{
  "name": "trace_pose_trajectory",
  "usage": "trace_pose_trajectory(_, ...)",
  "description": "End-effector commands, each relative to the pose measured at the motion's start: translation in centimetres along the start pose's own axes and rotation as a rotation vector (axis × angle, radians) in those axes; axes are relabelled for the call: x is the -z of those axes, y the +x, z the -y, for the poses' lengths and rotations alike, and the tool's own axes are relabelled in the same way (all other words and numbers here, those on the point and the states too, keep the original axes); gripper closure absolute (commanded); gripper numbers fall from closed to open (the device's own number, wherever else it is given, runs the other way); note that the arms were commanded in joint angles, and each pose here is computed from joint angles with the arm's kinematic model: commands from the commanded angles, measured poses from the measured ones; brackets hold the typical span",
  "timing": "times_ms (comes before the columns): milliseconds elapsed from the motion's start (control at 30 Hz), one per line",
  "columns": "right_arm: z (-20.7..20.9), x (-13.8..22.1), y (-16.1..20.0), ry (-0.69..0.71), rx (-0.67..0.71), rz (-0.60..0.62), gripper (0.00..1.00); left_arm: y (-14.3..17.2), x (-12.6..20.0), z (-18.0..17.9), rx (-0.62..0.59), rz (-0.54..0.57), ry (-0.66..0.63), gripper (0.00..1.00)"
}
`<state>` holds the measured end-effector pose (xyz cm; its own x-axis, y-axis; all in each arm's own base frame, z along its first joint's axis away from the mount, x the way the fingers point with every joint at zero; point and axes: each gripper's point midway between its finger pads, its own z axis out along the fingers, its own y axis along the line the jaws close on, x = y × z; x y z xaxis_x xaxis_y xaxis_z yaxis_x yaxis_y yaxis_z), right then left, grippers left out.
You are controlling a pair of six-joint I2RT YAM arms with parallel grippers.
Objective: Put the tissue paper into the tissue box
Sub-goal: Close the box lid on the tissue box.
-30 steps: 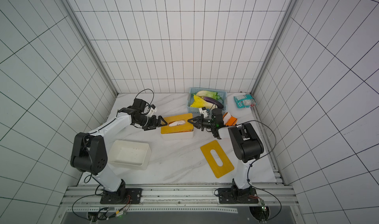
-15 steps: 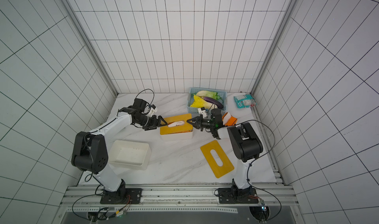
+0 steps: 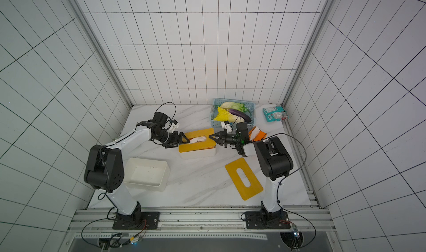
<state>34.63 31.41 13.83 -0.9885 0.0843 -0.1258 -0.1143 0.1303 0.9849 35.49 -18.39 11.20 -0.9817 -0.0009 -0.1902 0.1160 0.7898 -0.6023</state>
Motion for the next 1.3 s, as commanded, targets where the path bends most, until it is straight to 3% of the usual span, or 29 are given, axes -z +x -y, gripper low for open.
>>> trace_pose_trajectory(0, -1.0, -0.8, 0.2, -0.034, 0.054, -0.037, 1.0, -0.7, 0.0, 0.6, -0.014, 0.007, 0.019, 0.17)
trace_pose_trajectory(1267, 1.3, -1.9, 1.1, -0.018, -0.015, -0.081, 1.0, -1.2, -1.1, 0.0, -0.008, 0.029, -0.101, 0.35)
